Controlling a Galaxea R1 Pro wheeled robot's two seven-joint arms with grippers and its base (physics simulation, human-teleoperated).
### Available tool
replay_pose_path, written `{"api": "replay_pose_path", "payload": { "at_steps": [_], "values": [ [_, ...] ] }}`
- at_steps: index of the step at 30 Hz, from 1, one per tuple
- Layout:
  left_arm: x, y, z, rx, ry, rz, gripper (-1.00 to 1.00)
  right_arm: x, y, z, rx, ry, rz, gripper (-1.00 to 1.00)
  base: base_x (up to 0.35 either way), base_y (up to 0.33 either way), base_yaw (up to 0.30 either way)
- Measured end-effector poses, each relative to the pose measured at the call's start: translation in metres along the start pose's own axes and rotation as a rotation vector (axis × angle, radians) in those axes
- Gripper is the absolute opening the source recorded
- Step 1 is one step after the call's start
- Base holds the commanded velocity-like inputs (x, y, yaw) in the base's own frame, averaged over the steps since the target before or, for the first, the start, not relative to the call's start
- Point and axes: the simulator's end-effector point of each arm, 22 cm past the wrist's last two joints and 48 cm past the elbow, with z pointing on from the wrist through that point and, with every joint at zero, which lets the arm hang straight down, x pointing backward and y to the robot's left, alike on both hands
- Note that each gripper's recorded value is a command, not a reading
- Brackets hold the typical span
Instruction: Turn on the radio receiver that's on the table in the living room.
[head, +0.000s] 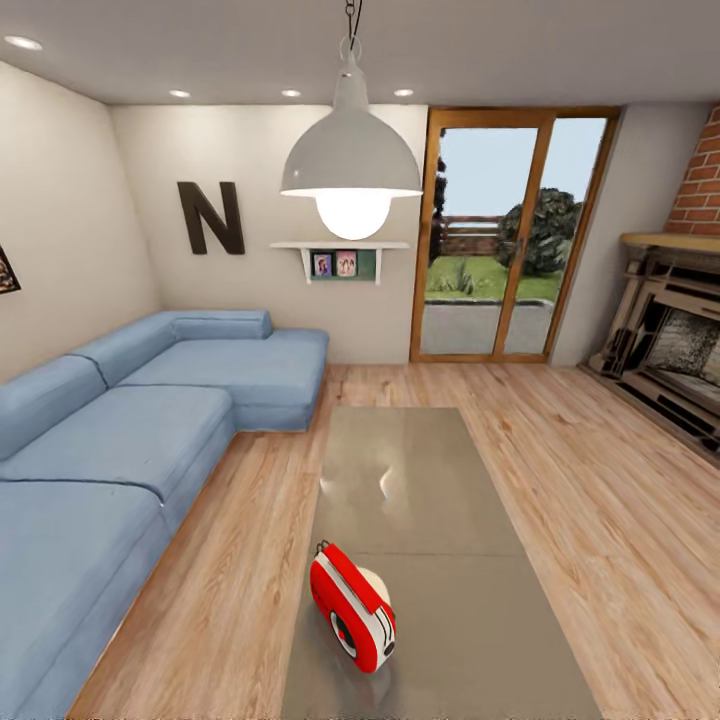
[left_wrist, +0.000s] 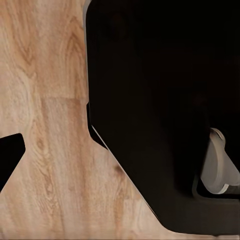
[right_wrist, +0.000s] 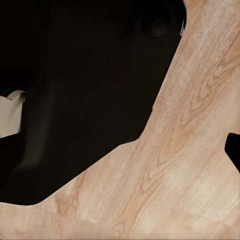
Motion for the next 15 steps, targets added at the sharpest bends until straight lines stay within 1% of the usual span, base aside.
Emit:
{"api": "replay_pose_path", "payload": {
  "at_steps": [15],
  "values": [
    [0.015, 0.0, -0.014, 0.0, 0.025, 0.0, 1.0, 0.015, 0.005, -0.013, -0.007, 0.024, 0.001, 1.0, 0.0, 0.0, 0.0]
  ]
}}
